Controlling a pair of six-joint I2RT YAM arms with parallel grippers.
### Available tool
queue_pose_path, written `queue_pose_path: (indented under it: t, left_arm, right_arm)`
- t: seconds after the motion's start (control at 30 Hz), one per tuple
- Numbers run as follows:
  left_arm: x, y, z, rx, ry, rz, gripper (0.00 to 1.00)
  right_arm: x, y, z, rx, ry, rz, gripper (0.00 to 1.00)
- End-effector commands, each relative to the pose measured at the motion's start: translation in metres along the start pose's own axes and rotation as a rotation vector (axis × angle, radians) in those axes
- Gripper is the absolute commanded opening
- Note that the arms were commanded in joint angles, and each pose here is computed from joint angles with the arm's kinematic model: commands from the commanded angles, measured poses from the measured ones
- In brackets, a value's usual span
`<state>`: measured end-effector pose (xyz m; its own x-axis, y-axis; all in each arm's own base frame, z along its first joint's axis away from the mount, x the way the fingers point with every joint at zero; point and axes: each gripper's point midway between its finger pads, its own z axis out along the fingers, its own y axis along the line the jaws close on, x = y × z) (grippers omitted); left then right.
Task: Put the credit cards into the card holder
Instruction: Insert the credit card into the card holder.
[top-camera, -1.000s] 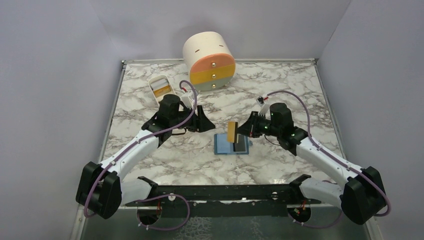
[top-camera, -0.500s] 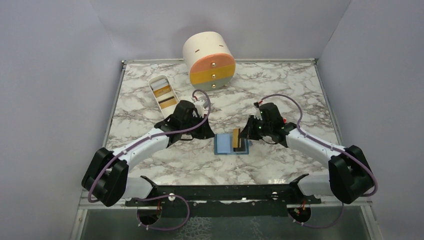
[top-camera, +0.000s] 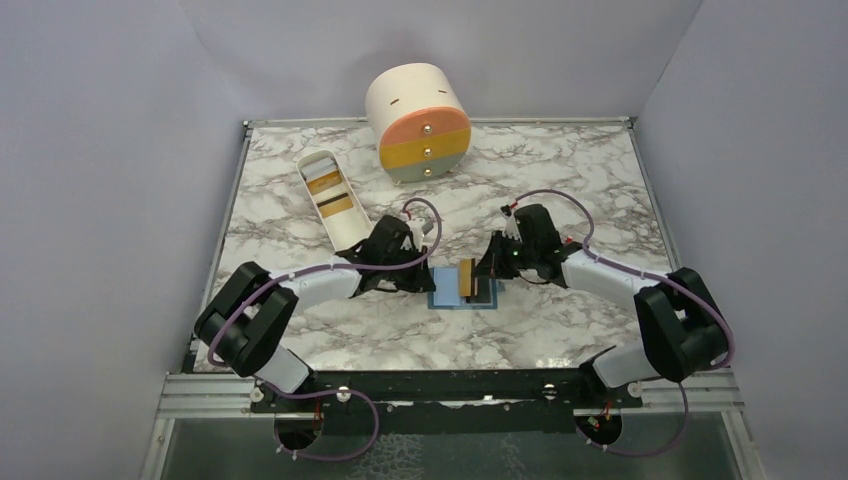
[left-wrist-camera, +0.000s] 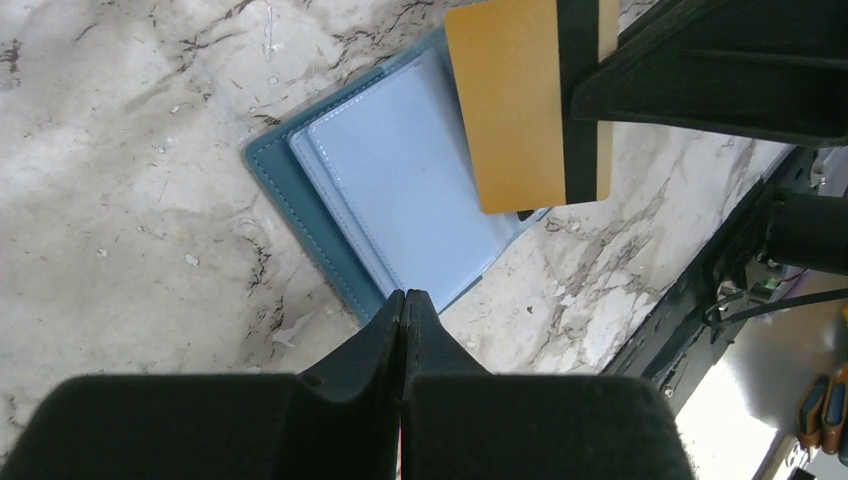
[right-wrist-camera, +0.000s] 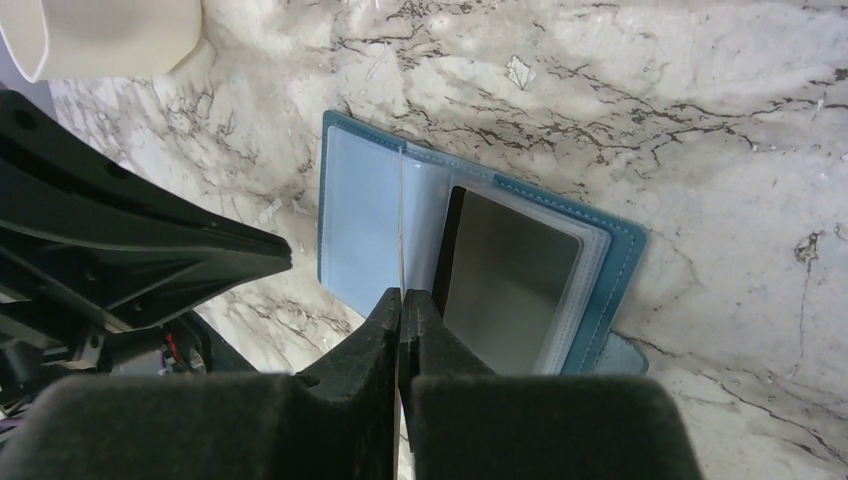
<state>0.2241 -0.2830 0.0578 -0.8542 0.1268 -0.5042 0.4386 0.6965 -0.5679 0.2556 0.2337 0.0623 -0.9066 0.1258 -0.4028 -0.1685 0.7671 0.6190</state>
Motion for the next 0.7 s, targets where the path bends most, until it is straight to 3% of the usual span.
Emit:
queue_pose_path:
  t: [0.0,0.67]
  left_arm:
    - [0.003,0.007,0.014,-0.017,-0.011,0.008,0.0]
    - [0.037,0.028,0.031,-0.079,0.079,-0.023,0.0]
  right_arm:
    - [-0.006,0.006,0.004,-0.062,-0.011,-0.031,0.01]
    - [0.011,-0.022,0.016,-0.052,0.021,0.013,0.01]
